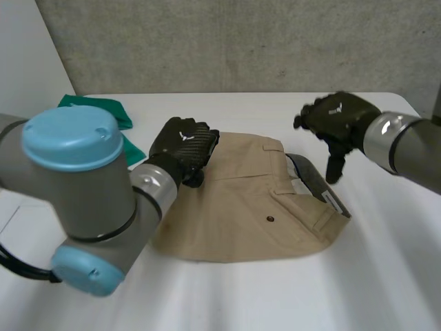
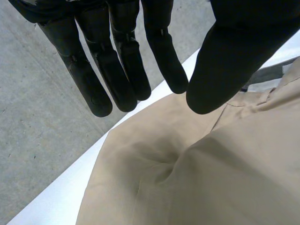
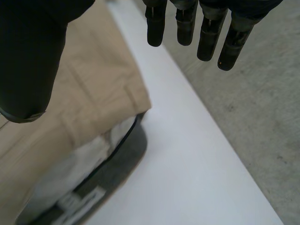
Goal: Fold the laundry.
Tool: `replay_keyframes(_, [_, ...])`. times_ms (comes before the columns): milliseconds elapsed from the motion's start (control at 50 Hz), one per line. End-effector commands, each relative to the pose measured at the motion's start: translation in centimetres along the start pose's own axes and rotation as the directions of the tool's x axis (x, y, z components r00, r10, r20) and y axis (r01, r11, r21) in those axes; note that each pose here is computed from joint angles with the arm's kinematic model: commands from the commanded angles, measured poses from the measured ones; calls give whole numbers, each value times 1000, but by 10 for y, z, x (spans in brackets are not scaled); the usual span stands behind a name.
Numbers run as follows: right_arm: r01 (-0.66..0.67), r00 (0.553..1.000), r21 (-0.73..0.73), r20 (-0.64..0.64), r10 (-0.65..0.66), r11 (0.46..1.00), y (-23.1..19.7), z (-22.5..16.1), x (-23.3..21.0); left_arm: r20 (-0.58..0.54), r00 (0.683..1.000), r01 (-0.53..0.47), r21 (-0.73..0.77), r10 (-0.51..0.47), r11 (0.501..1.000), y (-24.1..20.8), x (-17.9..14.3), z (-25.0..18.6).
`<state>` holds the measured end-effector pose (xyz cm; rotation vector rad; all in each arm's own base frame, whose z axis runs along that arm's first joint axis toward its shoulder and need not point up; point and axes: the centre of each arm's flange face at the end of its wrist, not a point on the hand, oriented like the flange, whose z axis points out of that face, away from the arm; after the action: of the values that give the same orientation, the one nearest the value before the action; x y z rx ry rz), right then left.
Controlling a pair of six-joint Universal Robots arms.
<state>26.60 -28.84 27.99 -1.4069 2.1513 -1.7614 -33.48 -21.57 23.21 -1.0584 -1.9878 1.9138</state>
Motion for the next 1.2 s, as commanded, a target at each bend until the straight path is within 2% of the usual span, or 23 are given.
replay_keyframes(20, [-49,998,8,26,49,999,6,39,0,-7,1000,0,11,0,1000,-5,1,-34])
replay_keyframes(140, [-112,987,-47,114,117,993,24,70,-33,9,1000,-8,21,8,1000,1,2,-47])
replay_keyframes(220, [-156,976,-80,142,166,984,36,84,-50,58,998,-2,36,0,999,7,-1,-46])
replay_keyframes(300, [-217,963,-93,146,229,972,46,93,-58,149,989,3,34,-8,999,13,-16,-36])
replay_keyframes(400, [-237,959,-50,150,242,970,48,105,-73,264,964,38,-31,-28,999,35,-54,-17])
replay_keyframes(480, [-229,964,-12,138,229,973,52,116,-75,288,956,76,-81,-50,994,54,-63,-11])
replay_keyframes(720, [-212,973,47,104,207,976,63,148,-77,288,945,215,-180,-157,960,94,-67,3])
replay_keyframes(860, [-213,972,40,107,208,976,71,158,-81,197,962,227,-183,-190,957,104,-57,22])
replay_keyframes(1200, [-207,974,55,101,201,977,79,172,-83,188,965,213,-160,-182,964,115,-58,72])
